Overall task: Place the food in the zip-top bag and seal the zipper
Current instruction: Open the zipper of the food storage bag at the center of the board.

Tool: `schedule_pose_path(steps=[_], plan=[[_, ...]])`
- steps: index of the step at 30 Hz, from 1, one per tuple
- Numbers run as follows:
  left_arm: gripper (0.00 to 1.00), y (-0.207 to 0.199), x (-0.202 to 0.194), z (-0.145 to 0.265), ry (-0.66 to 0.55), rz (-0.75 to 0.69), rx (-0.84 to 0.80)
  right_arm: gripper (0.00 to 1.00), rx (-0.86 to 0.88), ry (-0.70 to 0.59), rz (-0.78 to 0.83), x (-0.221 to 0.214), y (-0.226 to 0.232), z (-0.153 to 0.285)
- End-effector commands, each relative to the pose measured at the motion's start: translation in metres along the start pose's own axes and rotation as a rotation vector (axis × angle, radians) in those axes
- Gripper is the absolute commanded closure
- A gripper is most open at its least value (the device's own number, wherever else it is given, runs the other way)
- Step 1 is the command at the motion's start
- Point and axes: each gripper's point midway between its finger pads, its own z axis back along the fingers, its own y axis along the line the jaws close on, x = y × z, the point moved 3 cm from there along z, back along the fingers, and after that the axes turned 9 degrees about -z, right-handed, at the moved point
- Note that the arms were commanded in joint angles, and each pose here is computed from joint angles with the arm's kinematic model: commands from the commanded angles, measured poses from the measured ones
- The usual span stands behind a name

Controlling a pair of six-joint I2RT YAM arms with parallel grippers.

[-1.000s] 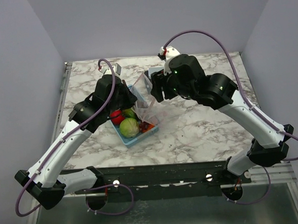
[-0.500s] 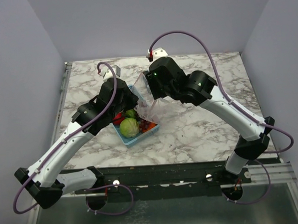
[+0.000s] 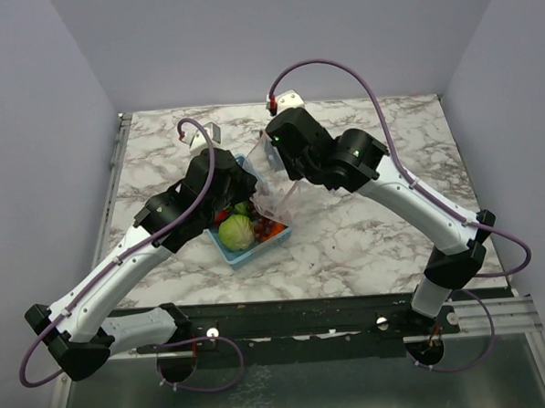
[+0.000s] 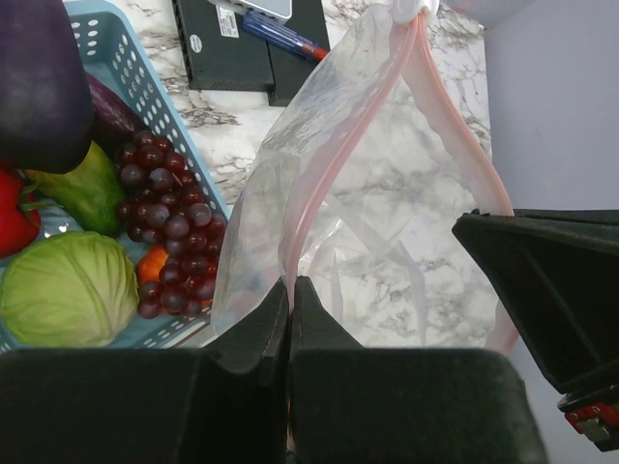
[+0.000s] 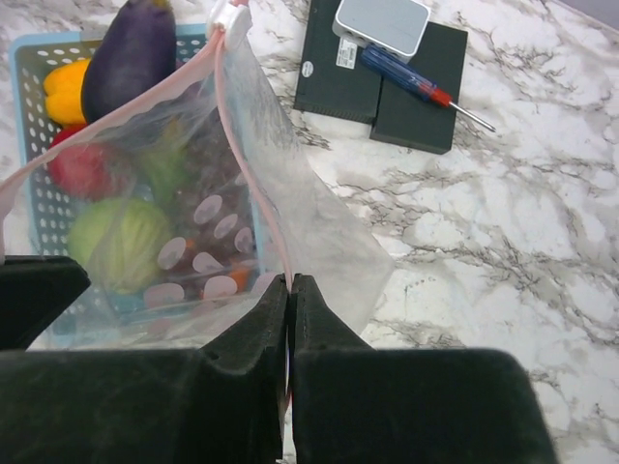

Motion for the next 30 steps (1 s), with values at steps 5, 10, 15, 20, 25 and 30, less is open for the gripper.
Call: schedule_pose_path(steps=[5,10,15,20,25,30], plan=[[1.00,0.002,0.009,0.007,-0.059,0.017,0.009,0.99,-0.128,-0.024,0.054,-0.003,-0.032,0.016],[1.00,0.001,0.011,0.007,-0.063,0.008,0.008,0.99,-0.219,-0.054,0.077,-0.003,-0.056,0.029],[1.00,-0.001,0.014,0.008,-0.058,-0.013,0.008,0.99,-0.316,-0.105,0.097,0.002,-0.082,0.045],[1.00,-0.003,0.014,0.009,-0.044,-0.033,0.005,0.99,-0.357,-0.152,0.088,0.010,-0.097,0.061],[1.00,-0.002,0.021,0.014,-0.052,-0.057,0.016,0.99,-0.365,-0.192,0.079,0.019,-0.105,0.074],[1.00,-0.009,0.036,0.024,-0.073,-0.097,-0.001,0.99,-0.296,-0.225,0.046,0.029,-0.100,0.082]])
